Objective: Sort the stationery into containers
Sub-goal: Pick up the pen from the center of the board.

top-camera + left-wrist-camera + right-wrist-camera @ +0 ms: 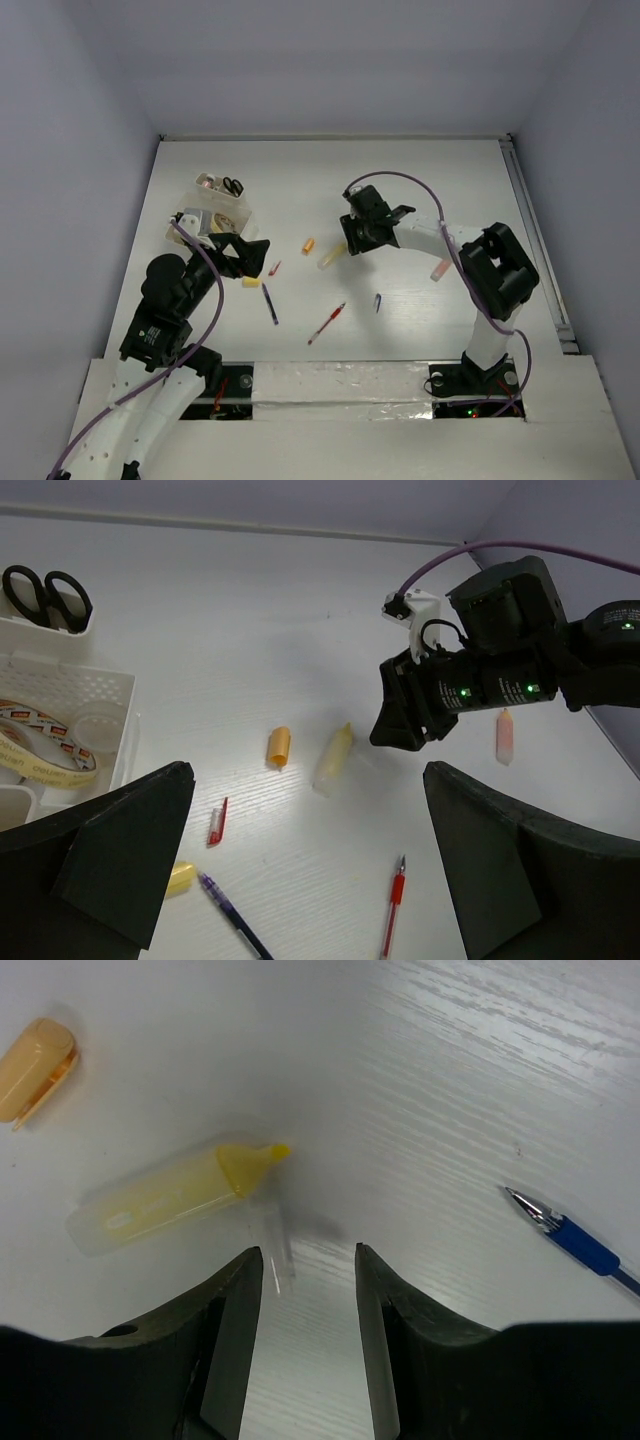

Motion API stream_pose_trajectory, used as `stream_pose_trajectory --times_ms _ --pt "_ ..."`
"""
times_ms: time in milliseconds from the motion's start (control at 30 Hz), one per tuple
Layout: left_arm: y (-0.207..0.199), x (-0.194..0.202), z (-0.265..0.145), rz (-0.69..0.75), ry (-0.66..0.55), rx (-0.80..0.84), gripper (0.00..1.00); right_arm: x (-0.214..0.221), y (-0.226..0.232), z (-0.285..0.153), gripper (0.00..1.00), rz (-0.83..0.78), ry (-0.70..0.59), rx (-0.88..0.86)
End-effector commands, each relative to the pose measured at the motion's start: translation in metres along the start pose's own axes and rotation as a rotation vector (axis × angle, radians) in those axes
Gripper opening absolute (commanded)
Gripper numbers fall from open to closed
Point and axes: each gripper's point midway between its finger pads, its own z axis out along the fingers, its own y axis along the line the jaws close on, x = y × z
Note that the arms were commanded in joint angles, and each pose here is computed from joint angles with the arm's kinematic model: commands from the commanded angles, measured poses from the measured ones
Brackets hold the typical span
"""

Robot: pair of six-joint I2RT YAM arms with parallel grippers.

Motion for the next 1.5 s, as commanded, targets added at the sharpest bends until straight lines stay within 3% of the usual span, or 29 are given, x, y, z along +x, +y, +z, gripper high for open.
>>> stream_pose_trajectory --times_ms 0,133,333,633,767,933,1033,1233,1300,1467 --pt "-0.004 -0.008 0.004 0.016 -0.03 0.023 0.99 -0.022 -0.016 -0.013 0.48 -0.019 -0.059 0.086" --pt "-0.004 -0.008 0.004 0.018 -0.029 0.026 0.99 -0.023 -0.067 -0.025 0.5 0.022 -0.062 0.197" --pt "-0.007 -0.007 0.005 0.018 -0.024 0.04 0.99 -0.016 -0.114 -0.039 0.56 0.015 0.014 0.232" --pt "-0.007 -0.003 0.008 0.018 -0.005 0.048 0.98 -0.023 -0.112 -0.03 0.67 -0.176 0.076 0.081" --pt "-0.005 -0.003 0.009 0.02 -0.004 0.038 0.98 -0.013 -0.102 -0.013 0.66 -0.207 0.145 -0.022" --pt "-0.004 -0.006 0.007 0.02 -0.017 0.033 0.98 0.006 -0.108 0.014 0.61 -0.186 0.213 -0.027" --pt "-0.004 -0.006 0.007 0.02 -0.018 0.034 0.98 0.006 -0.105 0.02 0.49 -0.177 0.209 -0.041" --pt "-0.003 -0.007 0.006 0.02 -0.024 0.027 0.98 -0.001 -0.108 0.023 0.06 -0.168 0.182 -0.041" --pt "-0.003 -0.008 0.006 0.019 -0.026 0.025 0.98 -0.009 -0.106 0.026 0.0 -0.169 0.148 -0.047" --pt "-0.005 -0.005 0.008 0.011 -0.018 0.04 0.98 -0.055 -0.101 0.022 0.0 -0.133 -0.022 -0.047"
